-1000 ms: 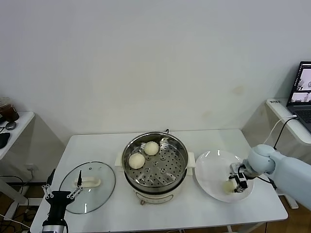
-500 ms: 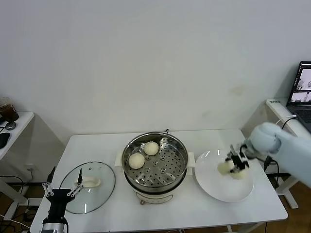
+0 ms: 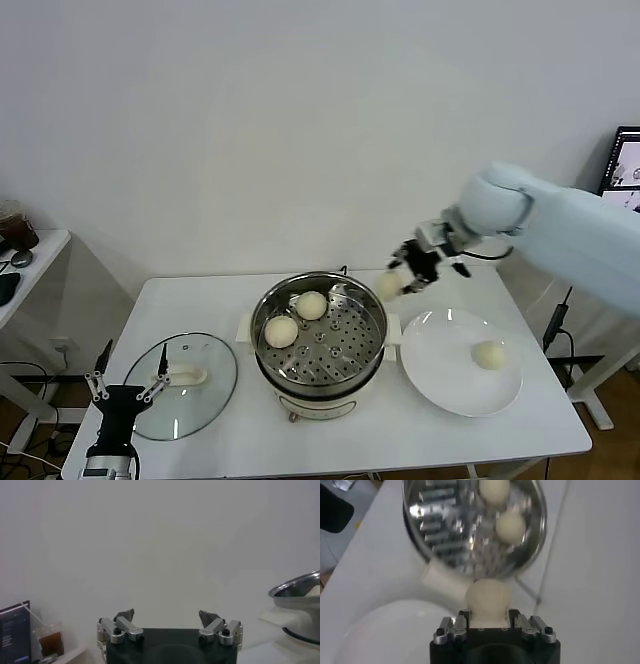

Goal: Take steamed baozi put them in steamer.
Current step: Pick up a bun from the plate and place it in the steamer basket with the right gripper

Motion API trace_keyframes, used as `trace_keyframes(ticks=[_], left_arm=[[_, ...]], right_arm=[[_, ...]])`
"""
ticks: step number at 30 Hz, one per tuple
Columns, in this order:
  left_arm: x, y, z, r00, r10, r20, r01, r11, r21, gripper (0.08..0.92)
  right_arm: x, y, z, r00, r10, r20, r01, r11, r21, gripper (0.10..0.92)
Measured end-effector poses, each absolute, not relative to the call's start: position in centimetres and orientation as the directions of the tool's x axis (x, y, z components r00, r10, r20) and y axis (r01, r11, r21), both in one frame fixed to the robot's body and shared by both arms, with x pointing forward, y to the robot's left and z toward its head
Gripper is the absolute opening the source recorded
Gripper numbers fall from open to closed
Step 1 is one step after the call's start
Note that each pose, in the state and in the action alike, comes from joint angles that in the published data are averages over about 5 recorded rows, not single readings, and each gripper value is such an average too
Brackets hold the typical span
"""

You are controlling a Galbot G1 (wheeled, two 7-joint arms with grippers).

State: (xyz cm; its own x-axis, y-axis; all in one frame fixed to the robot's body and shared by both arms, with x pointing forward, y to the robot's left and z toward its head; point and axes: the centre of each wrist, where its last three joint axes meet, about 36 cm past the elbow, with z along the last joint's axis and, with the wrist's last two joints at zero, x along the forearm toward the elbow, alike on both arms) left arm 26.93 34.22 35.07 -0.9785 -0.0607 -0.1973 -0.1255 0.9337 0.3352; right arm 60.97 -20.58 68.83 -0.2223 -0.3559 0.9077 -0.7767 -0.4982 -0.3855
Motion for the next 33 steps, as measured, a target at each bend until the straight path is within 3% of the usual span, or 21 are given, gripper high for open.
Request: trace_keyframes(ticks=[7, 15, 25, 33], left_arm=[[26.8, 34.8, 35.0, -0.977, -0.082, -0.196, -0.144, 0.933, 0.329, 0.823], [26.7, 35.5, 34.8, -0.975, -0.106, -0.195, -0.167, 0.93, 0.329, 0.823], [26.4, 35.4, 34.5, -0.974, -0.119, -0.191, -0.177, 0.93, 0.323, 0.823], [26.3, 35.4, 34.4, -0.974, -0.125, -0.191, -0.182, 0.929, 0.321, 0.823]], right_arm=[[61.5, -12.7, 67.2, -0.131, -0.375, 0.918, -0.62, -0.691, -0.371, 0.489], [61.6, -6.6, 63.5, -0.052, -0.331, 0.942, -0.393, -0.861, -0.324, 0.492], [60.9, -3.5, 61.1, -0.004, -0.245, 0.969, -0.127, -0.962, -0.244, 0.498], [60.3, -2.8, 60.4, 0.025, -0.185, 0.982, 0.014, -0.983, -0.185, 0.501]])
